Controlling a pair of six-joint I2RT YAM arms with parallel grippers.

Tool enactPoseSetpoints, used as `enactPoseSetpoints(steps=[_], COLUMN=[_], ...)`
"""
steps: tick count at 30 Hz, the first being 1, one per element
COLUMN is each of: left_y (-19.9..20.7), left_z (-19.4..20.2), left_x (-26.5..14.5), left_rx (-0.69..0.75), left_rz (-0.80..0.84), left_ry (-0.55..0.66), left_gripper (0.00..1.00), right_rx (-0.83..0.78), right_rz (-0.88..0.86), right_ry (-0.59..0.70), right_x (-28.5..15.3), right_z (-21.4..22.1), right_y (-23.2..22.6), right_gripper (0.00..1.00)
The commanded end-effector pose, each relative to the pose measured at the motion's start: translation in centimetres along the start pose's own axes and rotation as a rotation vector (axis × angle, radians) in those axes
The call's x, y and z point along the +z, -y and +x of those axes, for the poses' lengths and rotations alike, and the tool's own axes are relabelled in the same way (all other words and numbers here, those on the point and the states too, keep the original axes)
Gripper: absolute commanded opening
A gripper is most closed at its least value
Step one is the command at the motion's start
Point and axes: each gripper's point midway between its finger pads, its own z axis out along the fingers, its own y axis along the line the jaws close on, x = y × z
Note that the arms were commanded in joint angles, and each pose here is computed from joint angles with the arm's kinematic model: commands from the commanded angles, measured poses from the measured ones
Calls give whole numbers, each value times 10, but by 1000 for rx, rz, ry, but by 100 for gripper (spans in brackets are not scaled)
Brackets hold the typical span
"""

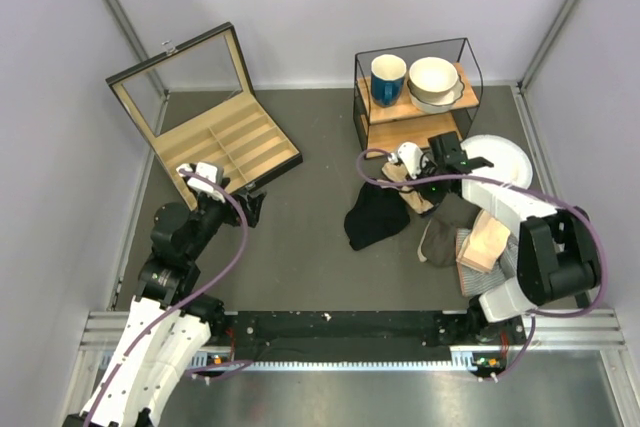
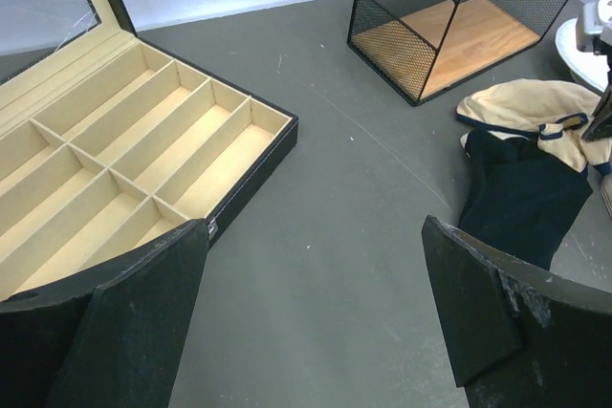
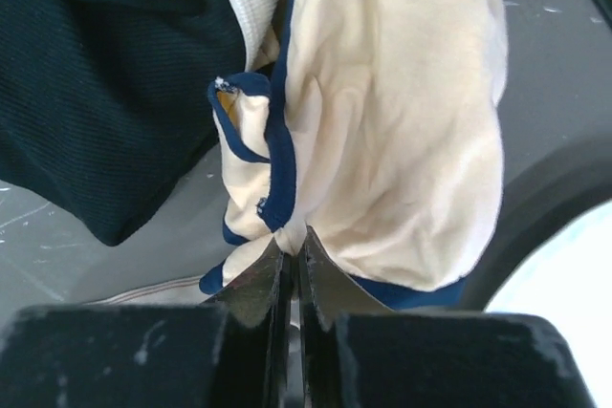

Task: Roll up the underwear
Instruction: Pick up the underwear from the center of the board.

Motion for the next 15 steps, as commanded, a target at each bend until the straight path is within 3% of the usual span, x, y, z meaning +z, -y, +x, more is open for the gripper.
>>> enactPoseSetpoints(steps=[1, 9, 15], left_y=[3, -2, -15], left_z=[-11, -16, -20], left_x=[3, 2, -3], left_rx=[14, 24, 29], left_rz=[17, -11, -87], left_ry=[30, 38, 39], left_gripper=[99, 97, 94], right_rx=[6, -75, -241], right_rz=[134, 114, -109], right_ry=[123, 344, 516], right_x=[-38, -156, -226], right_z=[-44, -119, -179], right_y=[27, 28, -36], right_gripper=[0, 0, 0])
